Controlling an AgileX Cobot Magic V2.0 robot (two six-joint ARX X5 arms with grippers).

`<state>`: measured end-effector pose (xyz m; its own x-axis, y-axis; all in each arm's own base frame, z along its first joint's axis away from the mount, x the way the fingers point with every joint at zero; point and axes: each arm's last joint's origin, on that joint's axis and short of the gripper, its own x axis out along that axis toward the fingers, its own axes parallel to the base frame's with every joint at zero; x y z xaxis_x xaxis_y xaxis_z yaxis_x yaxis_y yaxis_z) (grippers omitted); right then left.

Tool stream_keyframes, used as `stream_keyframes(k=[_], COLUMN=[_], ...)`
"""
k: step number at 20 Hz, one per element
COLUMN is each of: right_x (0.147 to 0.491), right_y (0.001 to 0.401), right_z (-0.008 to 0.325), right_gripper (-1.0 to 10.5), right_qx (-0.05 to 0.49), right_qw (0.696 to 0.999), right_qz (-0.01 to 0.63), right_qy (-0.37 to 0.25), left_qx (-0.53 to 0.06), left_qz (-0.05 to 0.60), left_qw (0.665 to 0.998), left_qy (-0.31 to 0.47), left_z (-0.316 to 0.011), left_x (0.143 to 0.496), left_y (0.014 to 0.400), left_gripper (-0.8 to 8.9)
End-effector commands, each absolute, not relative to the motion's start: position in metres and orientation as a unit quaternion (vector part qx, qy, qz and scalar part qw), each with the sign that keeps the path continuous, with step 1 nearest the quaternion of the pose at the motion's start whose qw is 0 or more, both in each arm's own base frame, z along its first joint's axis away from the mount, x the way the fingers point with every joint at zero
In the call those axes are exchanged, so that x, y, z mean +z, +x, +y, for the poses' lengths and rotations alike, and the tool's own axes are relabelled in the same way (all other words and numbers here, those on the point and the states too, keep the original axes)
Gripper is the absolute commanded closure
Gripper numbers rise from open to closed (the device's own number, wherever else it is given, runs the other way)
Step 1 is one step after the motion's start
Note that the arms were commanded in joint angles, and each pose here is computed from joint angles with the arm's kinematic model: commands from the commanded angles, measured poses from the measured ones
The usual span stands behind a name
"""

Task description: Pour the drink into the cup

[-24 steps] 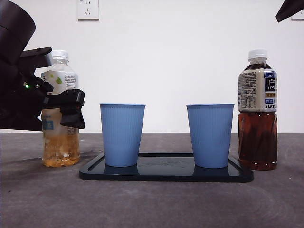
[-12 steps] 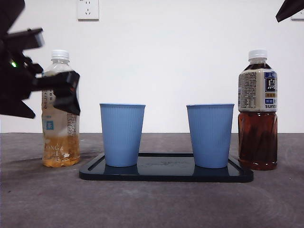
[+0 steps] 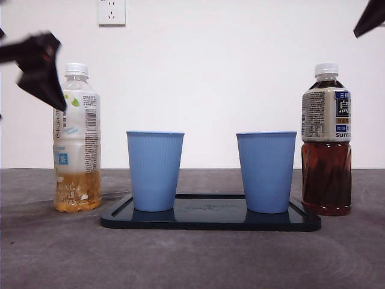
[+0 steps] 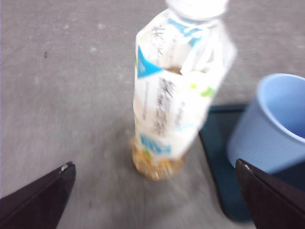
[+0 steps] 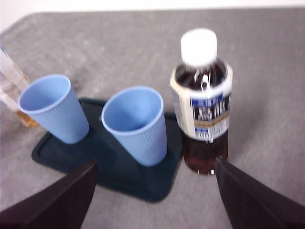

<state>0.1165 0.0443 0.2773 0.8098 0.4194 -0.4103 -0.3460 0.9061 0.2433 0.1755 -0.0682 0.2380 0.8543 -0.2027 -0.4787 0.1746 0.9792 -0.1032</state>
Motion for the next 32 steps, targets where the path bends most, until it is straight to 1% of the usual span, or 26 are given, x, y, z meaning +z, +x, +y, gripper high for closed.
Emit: stream_keyframes(k=[1,4,6,7,8,10,11,12,28,30,32], right_x=[0.278,0.276,0.275,0.275,0.274,0.274,0.274,0.274,0.275,0.275,0.275], right_y=[0.116,0.115,0.114,0.114,0.113,0.113,0.113,0.113,0.113,0.113,0.113], right_z=[0.045,0.046,0.046,0.046,0.046,0.046,0.046,0.046,0.046,0.046,0.046], right_gripper=[5.6,5.6,5.6,5.7,6.4,9.0,9.4,9.4,9.4,9.4,9.4], right_qx=[0.203,0.212,0.220,0.224,0.226,0.226,0.226,0.226,0.225,0.225,0.225], right_qw=[0.944,0.937,0.931,0.928,0.927,0.927,0.927,0.927,0.928,0.928,0.928], right_qz=[0.245,0.259,0.268,0.272,0.274,0.274,0.274,0.274,0.273,0.273,0.273], right_qy=[0.090,0.104,0.115,0.118,0.118,0.117,0.117,0.117,0.115,0.115,0.115], left_qx=[-0.104,-0.108,-0.111,-0.112,-0.113,-0.115,-0.115,-0.115,-0.116,-0.117,-0.100], left_qz=[0.245,0.249,0.250,0.250,0.246,0.235,0.232,0.230,0.227,0.203,0.165], left_qw=[0.963,0.960,0.959,0.958,0.959,0.961,0.962,0.962,0.963,0.972,0.981], left_qy=[-0.049,-0.067,-0.074,-0.080,-0.084,-0.089,-0.093,-0.096,-0.092,-0.020,0.025], left_z=[-0.066,-0.061,-0.058,-0.056,-0.055,-0.053,-0.052,-0.052,-0.051,-0.046,-0.036], left_x=[0.253,0.263,0.271,0.275,0.278,0.282,0.283,0.283,0.284,0.287,0.290], left_y=[0.162,0.146,0.135,0.130,0.126,0.122,0.121,0.120,0.119,0.116,0.111], left_gripper=[2.83,2.88,3.11,3.73,4.55,6.68,7.87,8.07,8.07,8.07,8.07])
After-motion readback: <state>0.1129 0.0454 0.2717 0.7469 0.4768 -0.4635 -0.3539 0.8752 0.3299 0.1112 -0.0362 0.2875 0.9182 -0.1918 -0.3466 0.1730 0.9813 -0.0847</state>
